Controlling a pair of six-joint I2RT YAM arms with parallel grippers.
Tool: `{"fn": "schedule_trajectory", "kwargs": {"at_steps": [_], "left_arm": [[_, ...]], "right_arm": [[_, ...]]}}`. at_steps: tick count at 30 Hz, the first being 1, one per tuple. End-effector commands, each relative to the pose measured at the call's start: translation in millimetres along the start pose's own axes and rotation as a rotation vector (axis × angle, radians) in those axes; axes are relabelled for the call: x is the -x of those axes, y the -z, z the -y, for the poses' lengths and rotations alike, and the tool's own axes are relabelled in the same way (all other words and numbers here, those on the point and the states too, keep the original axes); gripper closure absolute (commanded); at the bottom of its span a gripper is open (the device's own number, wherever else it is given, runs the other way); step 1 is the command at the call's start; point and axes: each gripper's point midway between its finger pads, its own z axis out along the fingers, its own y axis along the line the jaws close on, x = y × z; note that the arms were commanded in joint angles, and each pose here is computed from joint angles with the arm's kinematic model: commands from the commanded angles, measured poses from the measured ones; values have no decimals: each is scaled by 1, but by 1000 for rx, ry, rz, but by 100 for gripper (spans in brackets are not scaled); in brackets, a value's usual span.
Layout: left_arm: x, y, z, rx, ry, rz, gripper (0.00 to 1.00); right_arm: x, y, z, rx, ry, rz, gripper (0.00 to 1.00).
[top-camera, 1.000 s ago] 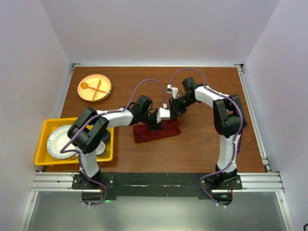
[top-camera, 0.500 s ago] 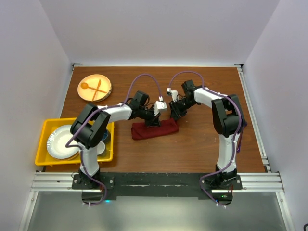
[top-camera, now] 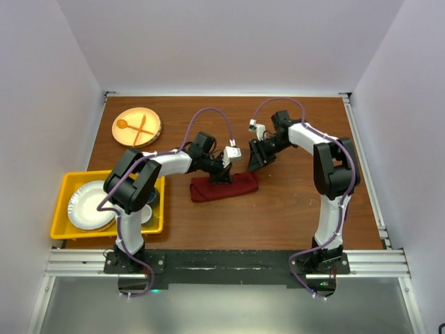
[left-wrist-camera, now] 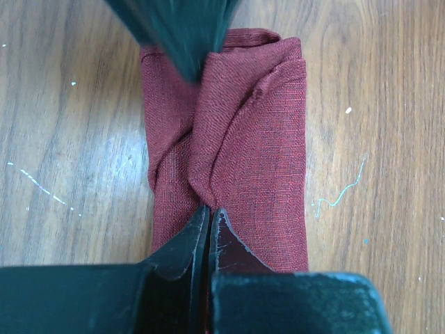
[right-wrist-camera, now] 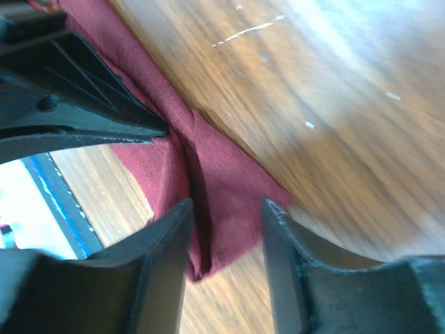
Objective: Fold the napkin into a case and place the utensils inside
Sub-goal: Fold the 2/3-rectangle-folded napkin at the center of the board.
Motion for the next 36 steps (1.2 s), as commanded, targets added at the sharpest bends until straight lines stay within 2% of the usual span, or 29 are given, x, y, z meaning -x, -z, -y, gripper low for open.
{"fn": "schedule_trajectory", "kwargs": {"at_steps": [1,6,11,17,26,29,33,34,36], "left_arm": [[-6,-1,0,-6,16,0,100],[-5,-1,1,-6,14,3,100],[-6,-1,1,-10,13,4,100],[-7,-1,2,-13,11,6,100],[-5,0,2,-7,17,13,100],[-3,0,1,-4,20,19,100],[-1,1,2,-2,19,24,100],[0,2,3,-3,17,27,100],[1,4,3,-2,9,33,100]], "right_arm": [[25,35,-26,52,36,98,43],[24,36,-40,124,69,107,36],[13,29,-53,148,145,59,38],[-1,20,-39,99,200,17,38],[-14,14,-46,106,256,-23,41],[-13,10,-44,93,267,-22,47],[-9,5,-45,71,282,-7,70],[-8,4,-45,67,285,-4,82],[-9,4,-43,59,285,-5,90]]}}
